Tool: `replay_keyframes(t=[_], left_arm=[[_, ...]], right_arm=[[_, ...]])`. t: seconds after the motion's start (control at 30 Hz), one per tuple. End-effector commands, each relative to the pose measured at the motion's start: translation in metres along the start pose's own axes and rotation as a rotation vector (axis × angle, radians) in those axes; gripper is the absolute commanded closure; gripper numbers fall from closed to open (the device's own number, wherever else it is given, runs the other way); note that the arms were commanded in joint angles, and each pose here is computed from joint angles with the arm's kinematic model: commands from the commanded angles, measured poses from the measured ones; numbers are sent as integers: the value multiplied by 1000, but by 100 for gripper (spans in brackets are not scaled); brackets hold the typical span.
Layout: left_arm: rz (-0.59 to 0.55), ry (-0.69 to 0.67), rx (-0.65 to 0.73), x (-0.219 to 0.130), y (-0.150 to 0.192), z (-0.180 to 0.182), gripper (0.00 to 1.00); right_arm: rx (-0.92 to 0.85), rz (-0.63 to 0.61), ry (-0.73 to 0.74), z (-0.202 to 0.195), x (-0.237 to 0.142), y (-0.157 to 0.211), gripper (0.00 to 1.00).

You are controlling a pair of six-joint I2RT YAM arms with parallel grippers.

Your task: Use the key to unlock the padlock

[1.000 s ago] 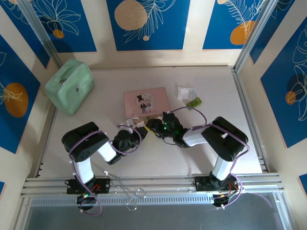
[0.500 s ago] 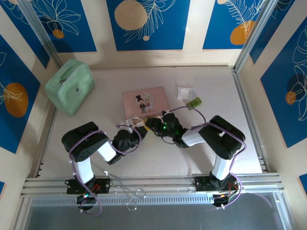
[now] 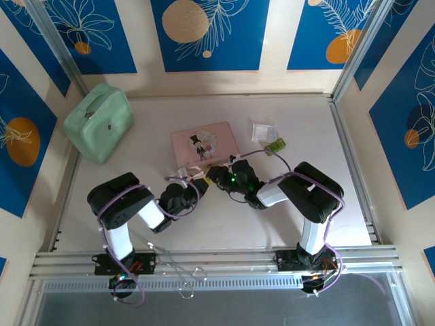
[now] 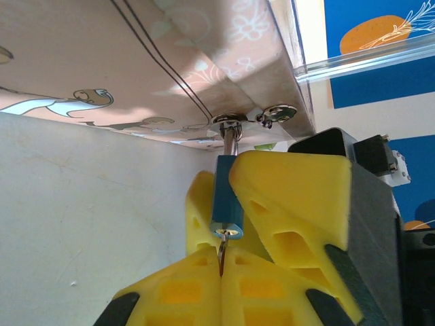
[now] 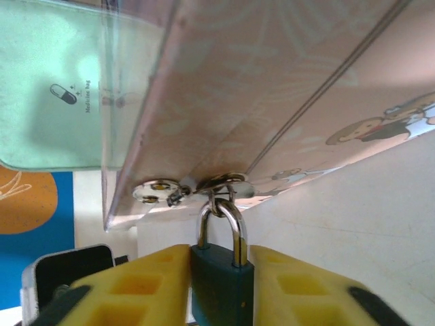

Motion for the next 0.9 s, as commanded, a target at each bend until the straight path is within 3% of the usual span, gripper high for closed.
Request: replay_keyframes(t=[0.0, 0.27, 0.47, 0.57, 0.73, 0.87], left_arm=[[11, 59, -2, -2, -1, -9, 100], [6, 55, 3, -1, -3, -7, 100], [16, 24, 55, 3, -4, -8, 100], [36, -74, 187, 5, 0, -13, 100], [-38, -378, 552, -4, 9, -28, 100], [-107, -505, 665, -4, 13, -28, 100]], right_arm=[[-23, -38, -27, 7, 5, -7, 78], [-11, -8, 11, 4, 3, 1, 100], [9, 35, 103, 8, 1, 8, 100], [14, 50, 160, 16, -1, 8, 100], [27, 87, 237, 27, -2, 6, 100], [63, 121, 273, 24, 1, 11, 100]])
Point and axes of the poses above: each hand's point on the last joint's axis, 136 mm out from that joint toward the fingers, its own x axis out along the fingers, its own z axis along the line the jaws close on, y = z × x, the point moved 9 cm from there along -x, back along the fingers, and after that the axes turned 13 degrees about -x, right-handed, at the moved point
